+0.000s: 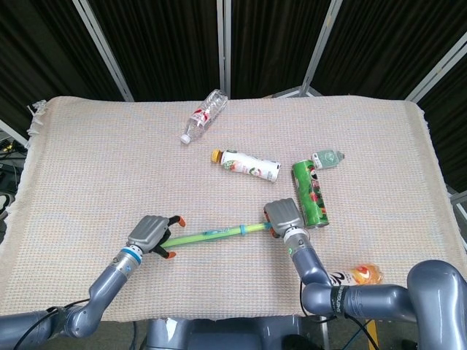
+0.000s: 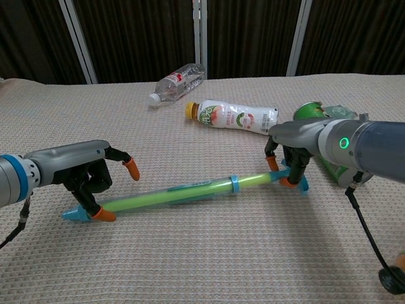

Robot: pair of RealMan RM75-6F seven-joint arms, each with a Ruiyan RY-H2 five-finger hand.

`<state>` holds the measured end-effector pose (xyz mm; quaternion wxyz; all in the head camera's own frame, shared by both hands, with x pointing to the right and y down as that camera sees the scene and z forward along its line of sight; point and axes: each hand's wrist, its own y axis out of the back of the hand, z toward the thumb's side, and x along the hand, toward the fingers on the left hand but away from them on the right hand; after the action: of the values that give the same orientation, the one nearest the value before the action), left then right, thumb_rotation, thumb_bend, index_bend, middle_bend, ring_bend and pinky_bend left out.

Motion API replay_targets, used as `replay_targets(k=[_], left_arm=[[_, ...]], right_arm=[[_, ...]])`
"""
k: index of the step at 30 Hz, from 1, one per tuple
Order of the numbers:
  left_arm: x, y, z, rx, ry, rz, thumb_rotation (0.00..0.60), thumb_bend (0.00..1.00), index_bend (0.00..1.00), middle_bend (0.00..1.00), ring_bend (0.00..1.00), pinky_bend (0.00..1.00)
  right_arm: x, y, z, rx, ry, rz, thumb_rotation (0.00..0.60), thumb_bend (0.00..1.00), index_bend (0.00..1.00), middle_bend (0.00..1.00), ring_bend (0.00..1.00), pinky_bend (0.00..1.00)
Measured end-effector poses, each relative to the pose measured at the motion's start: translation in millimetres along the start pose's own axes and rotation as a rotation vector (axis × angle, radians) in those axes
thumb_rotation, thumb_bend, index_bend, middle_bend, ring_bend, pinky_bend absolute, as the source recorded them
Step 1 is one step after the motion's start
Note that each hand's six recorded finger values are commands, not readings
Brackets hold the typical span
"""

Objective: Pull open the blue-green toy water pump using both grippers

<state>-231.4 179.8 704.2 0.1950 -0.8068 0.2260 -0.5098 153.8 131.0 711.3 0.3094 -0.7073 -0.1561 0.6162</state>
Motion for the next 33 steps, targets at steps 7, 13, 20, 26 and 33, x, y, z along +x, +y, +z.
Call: replay_targets(k=[7, 13, 20, 26, 33], left_arm=[[6.9, -6.1, 1.1, -0.006, 0.026, -0.034, 0.6, 0.23, 0.32, 0.9, 0.83, 1.0], [11.5, -8.9, 1.2, -0.005, 0.047, -0.041, 0.6, 0.24, 0.32, 0.9, 0.83, 1.0], [17.4, -16.5, -1.1, -0.007, 0.06, -0.056, 0.6, 0.33, 0.35, 0.9, 0.83, 1.0], [19.7, -18.8, 1.0, -0.014, 0.055, -0.061, 0.6, 0.5, 0.54, 0.9, 0.83, 1.0], [17.9, -13.0, 0.6, -0.011, 0.055, -0.038, 0.6, 0.55, 0.67, 0.9, 0.83, 1.0]], right_arm=[[1.4, 2.4, -2.1, 0.002, -0.006, -0.007, 0.6, 0.51, 0.68, 1.0, 1.0, 1.0], [2.1, 4.5, -2.9, 0.001, -0.008, -0.011, 0.6, 0.51, 0.68, 1.0, 1.0, 1.0], [2.9, 4.8, -6.1, 0.002, -0.013, -0.013, 0.6, 0.51, 0.68, 1.0, 1.0, 1.0], [4.6, 8.5, -10.5, -0.001, -0.018, -0.021, 0.6, 0.51, 0.68, 1.0, 1.0, 1.0], [7.7, 13.4, -12.7, -0.003, -0.016, -0.03, 0.6, 0.51, 0.68, 1.0, 1.0, 1.0]])
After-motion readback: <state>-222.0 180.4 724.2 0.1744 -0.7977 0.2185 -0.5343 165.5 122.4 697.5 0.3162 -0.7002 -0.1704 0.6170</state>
